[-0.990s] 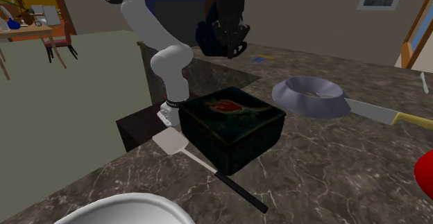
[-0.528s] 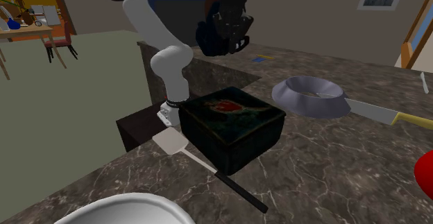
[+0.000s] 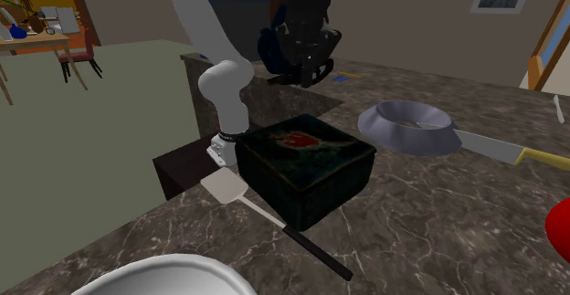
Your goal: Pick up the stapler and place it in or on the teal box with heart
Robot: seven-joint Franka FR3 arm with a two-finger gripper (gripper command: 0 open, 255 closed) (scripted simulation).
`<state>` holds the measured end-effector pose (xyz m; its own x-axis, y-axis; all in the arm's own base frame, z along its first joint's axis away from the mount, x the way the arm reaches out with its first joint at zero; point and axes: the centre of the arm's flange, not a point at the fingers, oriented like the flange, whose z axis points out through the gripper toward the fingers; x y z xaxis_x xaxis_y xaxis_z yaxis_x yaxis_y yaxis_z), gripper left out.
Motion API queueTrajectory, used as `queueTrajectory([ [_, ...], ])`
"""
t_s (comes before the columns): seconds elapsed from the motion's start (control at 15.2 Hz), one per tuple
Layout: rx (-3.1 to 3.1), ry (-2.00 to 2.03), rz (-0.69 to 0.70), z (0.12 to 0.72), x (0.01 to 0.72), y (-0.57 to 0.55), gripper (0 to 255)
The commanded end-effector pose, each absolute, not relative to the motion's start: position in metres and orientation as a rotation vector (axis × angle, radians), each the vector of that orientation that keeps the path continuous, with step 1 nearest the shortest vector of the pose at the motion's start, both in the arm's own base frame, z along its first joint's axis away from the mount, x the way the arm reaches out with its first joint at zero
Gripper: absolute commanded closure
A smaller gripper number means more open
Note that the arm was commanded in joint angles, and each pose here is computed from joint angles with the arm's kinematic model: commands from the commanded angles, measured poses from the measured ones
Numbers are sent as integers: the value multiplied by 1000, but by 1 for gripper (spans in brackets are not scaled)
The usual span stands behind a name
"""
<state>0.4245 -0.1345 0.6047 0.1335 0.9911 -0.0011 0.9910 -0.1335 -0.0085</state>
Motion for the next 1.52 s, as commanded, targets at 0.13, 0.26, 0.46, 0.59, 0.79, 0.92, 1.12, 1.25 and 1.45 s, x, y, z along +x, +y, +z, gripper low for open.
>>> queueTrajectory([
  [0.13,-2361,-2066,11,606,461,-175,255],
  [0.26,-2361,-2066,11,600,469,-185,255],
  [0.46,-2361,-2066,11,585,469,-185,255],
  [0.59,-2361,-2066,11,574,469,-185,255],
  [0.79,-2361,-2066,11,558,469,-185,255],
  [0.92,-2361,-2066,11,548,469,-185,255],
  [1.12,-2361,-2066,11,540,469,-185,255],
  [1.25,-2361,-2066,11,540,469,-185,255],
  [1.45,-2361,-2066,11,540,469,-185,255],
])
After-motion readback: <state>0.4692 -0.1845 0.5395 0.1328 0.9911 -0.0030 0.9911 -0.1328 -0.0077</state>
